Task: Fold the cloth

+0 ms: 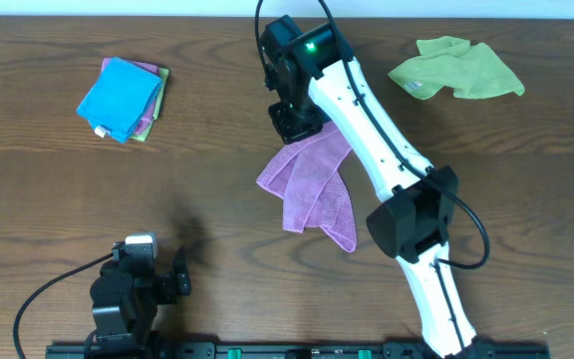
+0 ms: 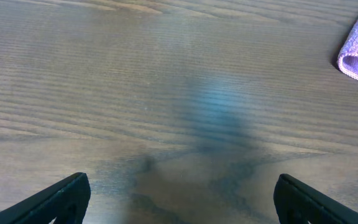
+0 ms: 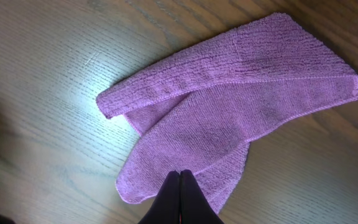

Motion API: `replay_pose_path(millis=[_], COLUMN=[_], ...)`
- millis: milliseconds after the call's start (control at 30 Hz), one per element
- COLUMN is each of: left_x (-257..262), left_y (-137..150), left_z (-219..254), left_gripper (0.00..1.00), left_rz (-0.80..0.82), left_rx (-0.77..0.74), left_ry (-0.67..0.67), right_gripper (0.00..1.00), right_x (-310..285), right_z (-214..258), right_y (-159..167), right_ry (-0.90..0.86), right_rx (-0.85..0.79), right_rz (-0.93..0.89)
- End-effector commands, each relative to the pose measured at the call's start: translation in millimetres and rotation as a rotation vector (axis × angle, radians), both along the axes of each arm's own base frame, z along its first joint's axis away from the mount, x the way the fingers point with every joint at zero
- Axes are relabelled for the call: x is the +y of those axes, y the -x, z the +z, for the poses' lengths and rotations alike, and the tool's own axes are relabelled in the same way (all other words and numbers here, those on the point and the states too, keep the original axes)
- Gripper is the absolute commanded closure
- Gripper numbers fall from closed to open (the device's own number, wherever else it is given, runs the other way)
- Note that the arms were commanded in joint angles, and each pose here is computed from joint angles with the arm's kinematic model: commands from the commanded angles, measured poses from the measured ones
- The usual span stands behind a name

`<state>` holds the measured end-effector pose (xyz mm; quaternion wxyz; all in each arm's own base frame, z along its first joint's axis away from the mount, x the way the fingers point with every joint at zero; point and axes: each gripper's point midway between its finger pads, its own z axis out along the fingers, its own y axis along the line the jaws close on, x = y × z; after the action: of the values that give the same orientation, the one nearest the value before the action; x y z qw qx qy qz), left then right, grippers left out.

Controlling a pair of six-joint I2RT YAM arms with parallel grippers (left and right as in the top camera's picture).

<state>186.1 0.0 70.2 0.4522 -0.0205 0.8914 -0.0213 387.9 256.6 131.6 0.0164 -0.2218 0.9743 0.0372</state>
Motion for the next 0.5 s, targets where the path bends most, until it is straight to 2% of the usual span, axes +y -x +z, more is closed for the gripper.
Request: replay_pose_path(millis=[0, 100, 200, 467], left_x=[0, 0, 0, 0], left_y=[3, 3, 3, 3], left_z=[-7, -7, -7, -7], left_gripper=[0.05, 0.05, 0.05, 0.05], left_rz=[0.007, 0.007, 0.007, 0.007], left_rx=[0.021, 0.021, 0.021, 0.021], left_ry=[0.003, 0.003, 0.003, 0.003], right_gripper=[0.98, 0.98, 0.99, 0.98], right_x=[-5, -24, -35, -72], right_z=[35, 70, 87, 131], right_y=[-2, 4, 18, 59], right_ry=[-0.008, 0.043, 0.064, -0.052], right_rx=[-0.094, -0.176, -0.181, -0.188], right_rz=[0.022, 0.051, 0.122, 0.078])
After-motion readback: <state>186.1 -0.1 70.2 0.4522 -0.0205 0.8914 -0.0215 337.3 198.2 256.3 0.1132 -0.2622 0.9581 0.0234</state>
